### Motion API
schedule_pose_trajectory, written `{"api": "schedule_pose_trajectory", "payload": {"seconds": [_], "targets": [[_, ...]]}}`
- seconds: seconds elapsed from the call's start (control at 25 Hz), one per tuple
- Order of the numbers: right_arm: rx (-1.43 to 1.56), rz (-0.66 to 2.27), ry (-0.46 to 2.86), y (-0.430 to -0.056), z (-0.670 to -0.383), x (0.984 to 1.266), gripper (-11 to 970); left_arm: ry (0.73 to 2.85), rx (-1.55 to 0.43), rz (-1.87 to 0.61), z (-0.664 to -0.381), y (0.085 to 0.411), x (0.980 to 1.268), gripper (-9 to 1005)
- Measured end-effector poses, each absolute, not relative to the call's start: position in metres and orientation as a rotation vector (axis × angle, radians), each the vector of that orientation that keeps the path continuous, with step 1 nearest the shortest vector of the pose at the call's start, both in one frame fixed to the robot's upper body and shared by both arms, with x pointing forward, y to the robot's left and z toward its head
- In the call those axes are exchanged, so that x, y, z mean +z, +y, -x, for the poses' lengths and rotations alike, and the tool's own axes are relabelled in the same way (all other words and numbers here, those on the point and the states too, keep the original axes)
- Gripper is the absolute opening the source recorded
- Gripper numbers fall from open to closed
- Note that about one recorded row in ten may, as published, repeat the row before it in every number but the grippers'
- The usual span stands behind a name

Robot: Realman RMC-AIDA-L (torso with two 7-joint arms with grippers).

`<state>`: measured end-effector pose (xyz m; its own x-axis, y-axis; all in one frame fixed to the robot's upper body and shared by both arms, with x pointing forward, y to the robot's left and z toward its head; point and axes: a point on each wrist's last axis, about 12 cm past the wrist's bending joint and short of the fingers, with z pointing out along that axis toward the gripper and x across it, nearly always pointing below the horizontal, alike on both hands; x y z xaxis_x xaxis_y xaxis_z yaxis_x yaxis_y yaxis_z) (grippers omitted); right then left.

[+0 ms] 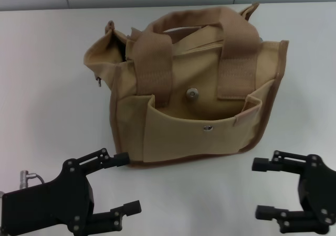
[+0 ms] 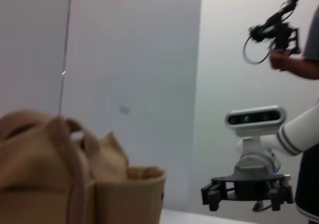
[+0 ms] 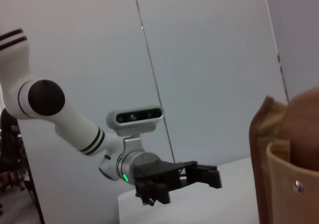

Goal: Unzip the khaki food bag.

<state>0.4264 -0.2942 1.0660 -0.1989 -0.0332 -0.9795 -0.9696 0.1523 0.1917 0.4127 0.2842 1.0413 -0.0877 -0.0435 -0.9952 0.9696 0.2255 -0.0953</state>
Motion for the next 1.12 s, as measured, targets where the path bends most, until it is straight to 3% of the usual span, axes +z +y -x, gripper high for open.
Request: {"api": "schedule_pose_trajectory", "payload": {"seconds": [1.12], "targets": [[1.193, 1.08, 1.486, -0.279, -0.449, 1.06, 777, 1.395, -1.098, -0.972, -0.419, 0.284, 1.039, 806]]}}
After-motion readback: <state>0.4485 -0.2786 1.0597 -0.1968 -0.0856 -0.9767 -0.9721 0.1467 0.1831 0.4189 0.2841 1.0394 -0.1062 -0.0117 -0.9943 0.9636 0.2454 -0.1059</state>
